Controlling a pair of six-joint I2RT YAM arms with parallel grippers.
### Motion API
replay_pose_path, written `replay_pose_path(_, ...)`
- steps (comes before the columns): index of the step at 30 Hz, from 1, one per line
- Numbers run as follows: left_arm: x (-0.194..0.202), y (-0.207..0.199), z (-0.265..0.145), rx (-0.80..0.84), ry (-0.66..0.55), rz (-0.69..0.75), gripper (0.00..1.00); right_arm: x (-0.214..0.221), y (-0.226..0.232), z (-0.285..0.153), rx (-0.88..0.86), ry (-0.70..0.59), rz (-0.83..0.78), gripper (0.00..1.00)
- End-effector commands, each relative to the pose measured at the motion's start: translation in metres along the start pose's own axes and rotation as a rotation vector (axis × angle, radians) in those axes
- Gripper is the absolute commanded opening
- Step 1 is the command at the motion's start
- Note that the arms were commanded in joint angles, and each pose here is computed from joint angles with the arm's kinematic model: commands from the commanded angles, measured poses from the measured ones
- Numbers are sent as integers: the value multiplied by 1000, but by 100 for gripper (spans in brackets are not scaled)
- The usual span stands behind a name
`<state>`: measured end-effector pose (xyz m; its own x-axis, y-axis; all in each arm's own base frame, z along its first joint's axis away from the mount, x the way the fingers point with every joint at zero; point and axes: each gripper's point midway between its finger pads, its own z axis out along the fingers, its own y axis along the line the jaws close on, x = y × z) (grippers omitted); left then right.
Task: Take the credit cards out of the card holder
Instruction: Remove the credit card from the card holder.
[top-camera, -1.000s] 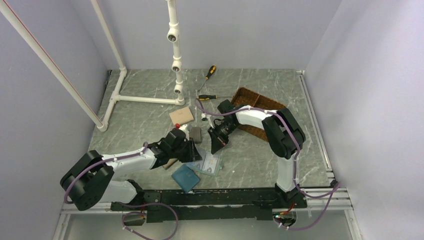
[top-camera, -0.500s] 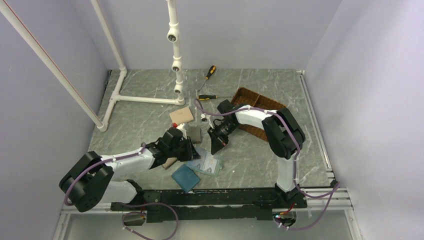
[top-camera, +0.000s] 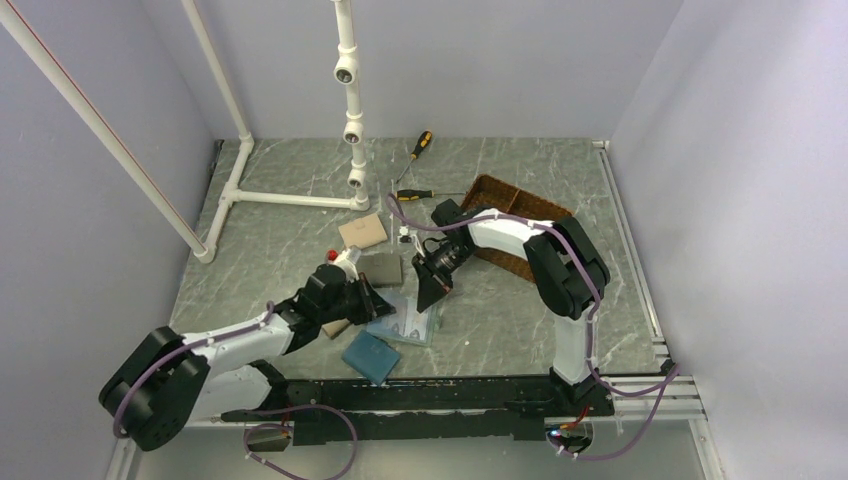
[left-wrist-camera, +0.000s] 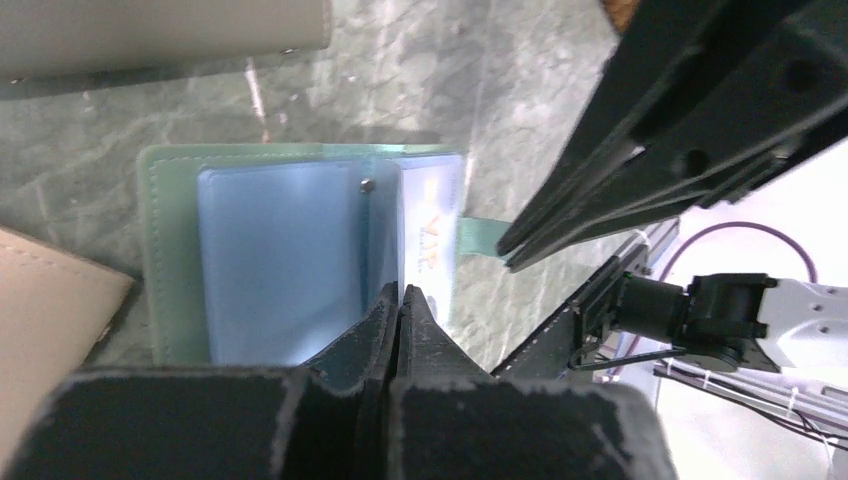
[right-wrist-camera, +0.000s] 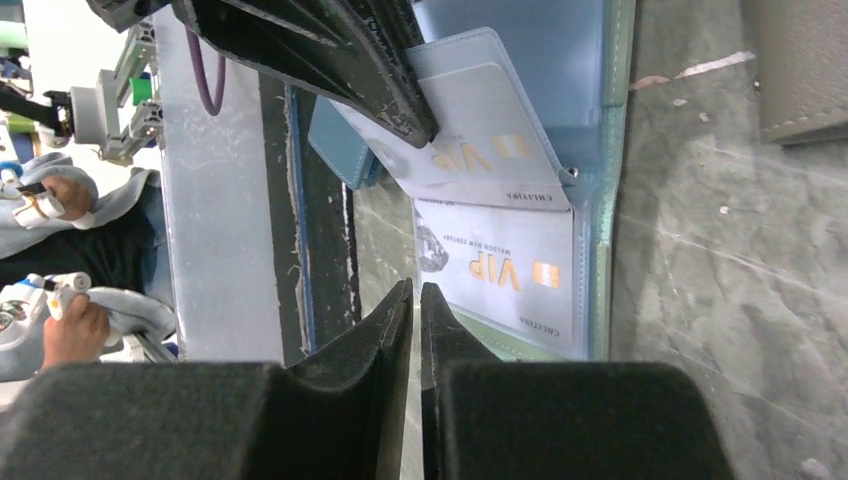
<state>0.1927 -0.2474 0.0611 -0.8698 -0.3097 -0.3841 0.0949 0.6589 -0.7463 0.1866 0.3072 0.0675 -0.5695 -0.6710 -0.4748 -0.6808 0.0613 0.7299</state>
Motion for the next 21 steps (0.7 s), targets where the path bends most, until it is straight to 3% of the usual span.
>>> replay_pose_path(1,-29,-42,-14,188,-144,6,0,-19,23,-2,-66,-51,-65,10)
replay_pose_path(8,-34,-59,-30,283,-200,21,0,-23,14,1,-41,-67,-1,14)
replay_pose_path(21,-42,-72,-44,355,-262,25,0,-39,52,-14,-191,-150,-26,43)
